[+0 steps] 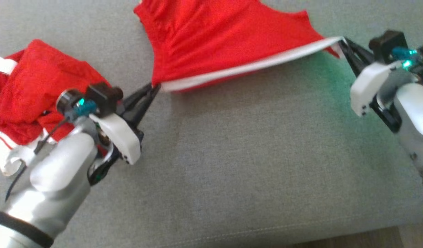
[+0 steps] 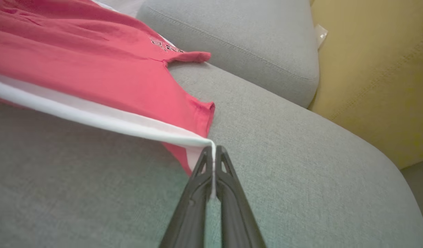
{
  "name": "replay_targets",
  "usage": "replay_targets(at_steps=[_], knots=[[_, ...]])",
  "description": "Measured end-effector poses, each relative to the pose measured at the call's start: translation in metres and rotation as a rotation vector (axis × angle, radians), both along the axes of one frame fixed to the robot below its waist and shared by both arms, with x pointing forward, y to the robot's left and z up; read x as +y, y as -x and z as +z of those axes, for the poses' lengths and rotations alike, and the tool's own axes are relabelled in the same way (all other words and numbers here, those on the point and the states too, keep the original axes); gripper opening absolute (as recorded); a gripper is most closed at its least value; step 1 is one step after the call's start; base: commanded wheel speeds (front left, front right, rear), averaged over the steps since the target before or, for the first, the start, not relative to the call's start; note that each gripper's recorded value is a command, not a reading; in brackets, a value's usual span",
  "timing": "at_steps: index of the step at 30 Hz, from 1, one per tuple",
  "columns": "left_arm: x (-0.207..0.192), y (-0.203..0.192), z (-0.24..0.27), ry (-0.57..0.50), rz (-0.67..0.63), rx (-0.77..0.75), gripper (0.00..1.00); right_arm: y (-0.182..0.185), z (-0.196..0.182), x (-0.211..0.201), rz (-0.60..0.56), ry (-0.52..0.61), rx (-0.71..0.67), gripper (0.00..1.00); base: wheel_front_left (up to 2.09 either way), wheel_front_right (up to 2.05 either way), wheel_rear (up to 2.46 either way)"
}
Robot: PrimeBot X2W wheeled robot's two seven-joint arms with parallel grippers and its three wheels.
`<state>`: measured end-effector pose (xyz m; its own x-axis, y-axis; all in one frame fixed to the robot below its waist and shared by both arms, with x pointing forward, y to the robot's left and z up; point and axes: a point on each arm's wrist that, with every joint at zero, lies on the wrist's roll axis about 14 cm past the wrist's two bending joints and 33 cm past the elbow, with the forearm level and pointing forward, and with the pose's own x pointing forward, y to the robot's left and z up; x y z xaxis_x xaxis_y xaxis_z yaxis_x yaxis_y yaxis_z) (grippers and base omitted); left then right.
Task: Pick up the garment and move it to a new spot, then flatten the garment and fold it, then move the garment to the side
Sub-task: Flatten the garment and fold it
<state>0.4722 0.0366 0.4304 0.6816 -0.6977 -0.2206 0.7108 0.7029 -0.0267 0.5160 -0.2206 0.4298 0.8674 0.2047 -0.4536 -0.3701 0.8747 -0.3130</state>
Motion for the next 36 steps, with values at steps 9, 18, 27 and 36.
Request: replay_targets(at_steps=[9,18,27,36], knots=[[0.002,0.029,0.004,-0.035,-0.026,-0.019,0.0,0.044,0.002,-0.009,0.102,0.078,0.105,0.0,0.0,0.0,0.0],[-0.008,0.069,0.002,-0.035,-0.063,-0.004,0.0,0.099,0.006,-0.026,0.109,0.097,0.177,0.0,0.0,0.0,0.0],[-0.029,0.129,-0.003,0.008,-0.138,0.05,0.0,0.181,-0.008,-0.054,0.067,0.103,0.314,0.0,0.0,0.0,0.0],[-0.043,0.145,0.014,0.07,-0.156,0.036,0.0,0.161,0.042,-0.069,0.028,0.127,0.178,0.0,0.0,0.0,0.0]])
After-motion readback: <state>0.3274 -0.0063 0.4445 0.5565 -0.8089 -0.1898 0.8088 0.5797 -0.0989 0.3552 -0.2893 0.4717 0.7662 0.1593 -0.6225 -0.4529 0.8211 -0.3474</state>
